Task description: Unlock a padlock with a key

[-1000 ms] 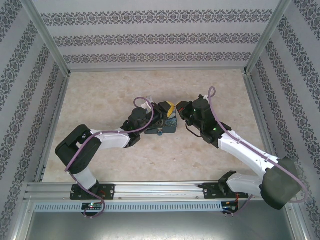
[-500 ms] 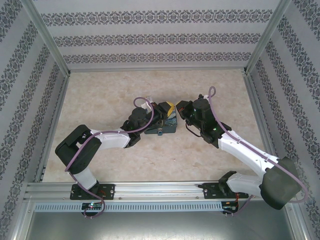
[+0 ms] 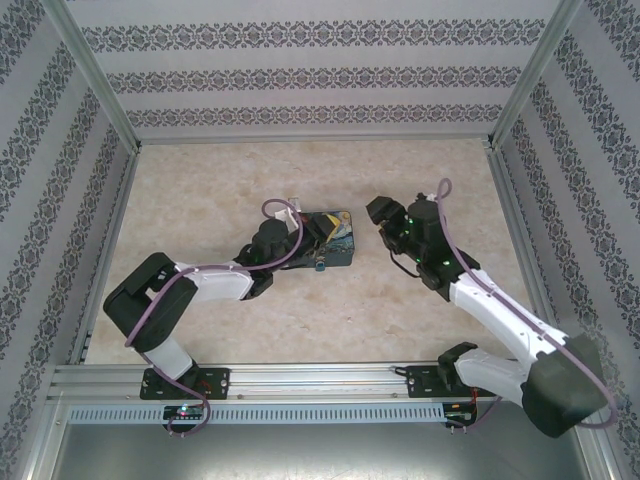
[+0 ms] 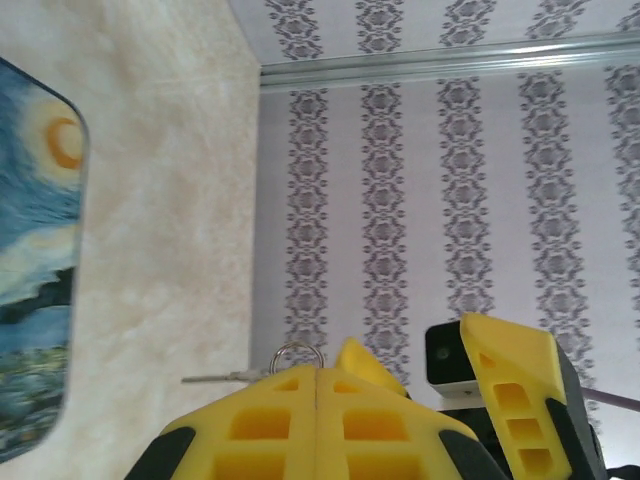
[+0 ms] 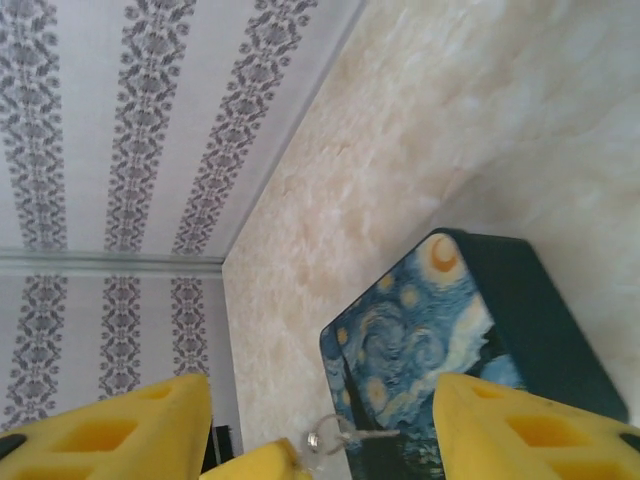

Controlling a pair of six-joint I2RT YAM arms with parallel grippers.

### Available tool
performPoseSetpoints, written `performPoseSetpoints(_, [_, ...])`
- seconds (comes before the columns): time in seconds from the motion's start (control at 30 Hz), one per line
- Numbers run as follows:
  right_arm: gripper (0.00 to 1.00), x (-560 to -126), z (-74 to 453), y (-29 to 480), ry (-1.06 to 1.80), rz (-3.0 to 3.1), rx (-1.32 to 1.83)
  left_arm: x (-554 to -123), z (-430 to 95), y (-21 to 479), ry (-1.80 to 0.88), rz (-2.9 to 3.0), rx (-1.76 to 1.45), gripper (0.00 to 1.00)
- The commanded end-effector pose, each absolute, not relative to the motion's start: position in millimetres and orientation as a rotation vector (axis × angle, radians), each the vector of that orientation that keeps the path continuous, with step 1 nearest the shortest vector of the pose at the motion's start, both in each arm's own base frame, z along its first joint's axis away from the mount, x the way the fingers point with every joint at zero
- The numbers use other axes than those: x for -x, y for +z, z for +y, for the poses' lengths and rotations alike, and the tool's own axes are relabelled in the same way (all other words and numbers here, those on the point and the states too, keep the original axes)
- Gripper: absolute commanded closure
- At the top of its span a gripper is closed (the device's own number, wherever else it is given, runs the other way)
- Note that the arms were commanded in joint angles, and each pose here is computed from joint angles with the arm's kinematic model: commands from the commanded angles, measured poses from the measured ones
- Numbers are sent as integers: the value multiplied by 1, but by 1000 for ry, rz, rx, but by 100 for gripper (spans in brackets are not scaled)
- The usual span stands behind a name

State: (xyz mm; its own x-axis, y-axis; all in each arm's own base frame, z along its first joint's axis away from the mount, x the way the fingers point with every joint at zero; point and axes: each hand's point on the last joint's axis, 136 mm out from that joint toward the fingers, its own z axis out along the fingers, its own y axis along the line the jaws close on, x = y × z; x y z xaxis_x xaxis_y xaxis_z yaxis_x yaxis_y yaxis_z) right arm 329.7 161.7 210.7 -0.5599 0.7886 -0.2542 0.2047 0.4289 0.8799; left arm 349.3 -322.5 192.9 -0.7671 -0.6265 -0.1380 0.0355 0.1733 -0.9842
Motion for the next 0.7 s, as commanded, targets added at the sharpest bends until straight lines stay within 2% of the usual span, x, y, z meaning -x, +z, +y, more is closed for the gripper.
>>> performPoseSetpoints(0.0, [36,-315,156,198,1100,2078,-749,-337,-314,209,-1518,1981,238,100])
performPoseSetpoints(0.23, [30,-306,164,194,1130,2146,-488,-310,-305,222,-1235,2100,-266,100])
performPoseSetpoints(0.47, [32,-302,191,213,1203,2144,-153,-302,-293,230,-1277,2078,-402,100])
performPoseSetpoints(0.53, [26,-302,194,216,1207,2139,-99,-300,-292,232,-1291,2073,-417,100])
performPoseSetpoints(0.6, [5,-303,194,216,1192,2144,-87,-300,-291,231,-1298,2073,-424,100])
performPoseSetpoints(0.67, [2,-306,190,212,1166,2156,-116,-299,-291,231,-1304,2071,-429,100])
